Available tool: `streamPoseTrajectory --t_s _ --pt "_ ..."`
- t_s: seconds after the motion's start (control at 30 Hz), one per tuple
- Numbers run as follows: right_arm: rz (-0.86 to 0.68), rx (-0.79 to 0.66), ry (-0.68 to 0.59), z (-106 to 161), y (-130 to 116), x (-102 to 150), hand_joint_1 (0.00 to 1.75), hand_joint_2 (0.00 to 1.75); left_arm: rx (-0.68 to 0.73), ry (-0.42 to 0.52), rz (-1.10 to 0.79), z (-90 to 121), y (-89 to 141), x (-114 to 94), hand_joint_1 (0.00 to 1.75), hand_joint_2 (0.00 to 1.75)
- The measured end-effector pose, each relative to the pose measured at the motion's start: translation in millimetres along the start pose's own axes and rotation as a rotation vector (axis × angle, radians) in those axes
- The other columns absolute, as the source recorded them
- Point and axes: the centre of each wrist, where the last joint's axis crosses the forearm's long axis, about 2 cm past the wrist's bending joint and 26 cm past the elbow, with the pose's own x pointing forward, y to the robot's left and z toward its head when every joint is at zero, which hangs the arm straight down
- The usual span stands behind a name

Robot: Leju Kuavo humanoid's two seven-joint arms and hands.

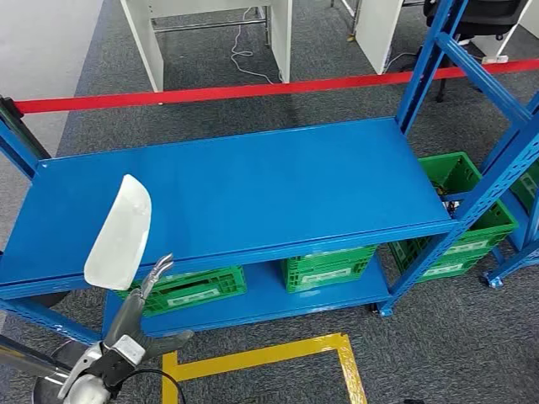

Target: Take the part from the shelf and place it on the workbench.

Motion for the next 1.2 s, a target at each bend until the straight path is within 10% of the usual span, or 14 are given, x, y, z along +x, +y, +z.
streamPoseTrajectory --t_s 0.33,0.8,1.2 --pt "0.009 0.004 -0.003 -0.1 0.1 0.4 0.00 1.75 -0.012 0.044 -0.046 -4.6 -7.9 -3.2 0.00 1.75" --pt "0.038 -0.004 -0.001 0.6 1.8 0.8 0.00 1.75 0.487 0.026 0.082 -26.6 -19.9 15.9 0.00 1.75" --pt "0.050 0.001 -0.009 0.4 1.7 1.4 0.00 1.75 0.598 -0.032 0.200 -29.1 -5.8 32.3 0.00 1.75"
